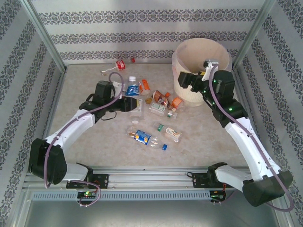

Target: Put the plastic bottles in the bin

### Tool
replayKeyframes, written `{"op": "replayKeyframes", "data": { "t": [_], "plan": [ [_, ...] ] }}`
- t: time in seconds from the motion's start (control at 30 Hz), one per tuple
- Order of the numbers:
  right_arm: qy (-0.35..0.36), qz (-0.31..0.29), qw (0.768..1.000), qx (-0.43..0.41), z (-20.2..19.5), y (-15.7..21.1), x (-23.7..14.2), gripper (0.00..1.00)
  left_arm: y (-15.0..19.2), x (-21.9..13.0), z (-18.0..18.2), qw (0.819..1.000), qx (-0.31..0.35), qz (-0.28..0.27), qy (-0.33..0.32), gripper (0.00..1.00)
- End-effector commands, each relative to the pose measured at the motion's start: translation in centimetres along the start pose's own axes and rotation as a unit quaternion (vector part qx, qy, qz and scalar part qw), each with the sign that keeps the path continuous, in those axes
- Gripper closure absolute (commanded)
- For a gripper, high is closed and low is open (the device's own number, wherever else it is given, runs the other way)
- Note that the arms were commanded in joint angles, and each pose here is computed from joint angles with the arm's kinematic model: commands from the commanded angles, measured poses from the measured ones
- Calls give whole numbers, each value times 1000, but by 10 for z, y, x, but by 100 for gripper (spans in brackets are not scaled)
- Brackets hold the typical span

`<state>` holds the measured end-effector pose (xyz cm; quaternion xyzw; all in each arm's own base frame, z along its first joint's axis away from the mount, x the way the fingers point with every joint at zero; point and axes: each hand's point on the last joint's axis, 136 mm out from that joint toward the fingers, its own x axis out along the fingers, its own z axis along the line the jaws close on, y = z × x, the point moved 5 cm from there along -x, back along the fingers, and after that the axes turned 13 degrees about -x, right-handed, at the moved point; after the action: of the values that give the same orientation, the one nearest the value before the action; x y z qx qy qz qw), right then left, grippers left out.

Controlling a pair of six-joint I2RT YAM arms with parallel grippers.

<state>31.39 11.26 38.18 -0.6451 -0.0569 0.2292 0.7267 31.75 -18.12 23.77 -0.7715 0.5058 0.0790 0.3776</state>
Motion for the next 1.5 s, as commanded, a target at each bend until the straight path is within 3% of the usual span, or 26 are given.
{"op": "replayKeyframes", "data": {
  "t": [0.0,0.17,0.43,0.73,0.9,1.13,1.3,1.33,1.47],
  "plan": [
    [-37,5,999,6,10,2,4,2,-16,5,-47,995,33,-21,92,100],
    [-126,20,992,18,33,-3,9,2,-17,13,-78,985,54,-6,162,100],
    [-190,37,979,62,52,-4,31,2,-23,9,-113,966,102,-2,238,100],
    [-311,71,947,49,90,9,42,2,-17,12,-136,953,123,16,278,100],
    [-319,78,944,40,98,15,46,2,-15,15,-145,946,130,29,294,100],
    [-378,71,923,29,110,13,34,2,-17,14,-149,943,130,21,306,100],
    [-365,89,926,40,107,22,39,2,-18,12,-152,938,137,18,317,100],
    [-362,90,927,43,106,23,41,3,-18,12,-152,938,137,18,317,100],
    [-344,91,933,52,101,23,45,24,-18,13,-153,938,134,22,320,99]
  ]
}}
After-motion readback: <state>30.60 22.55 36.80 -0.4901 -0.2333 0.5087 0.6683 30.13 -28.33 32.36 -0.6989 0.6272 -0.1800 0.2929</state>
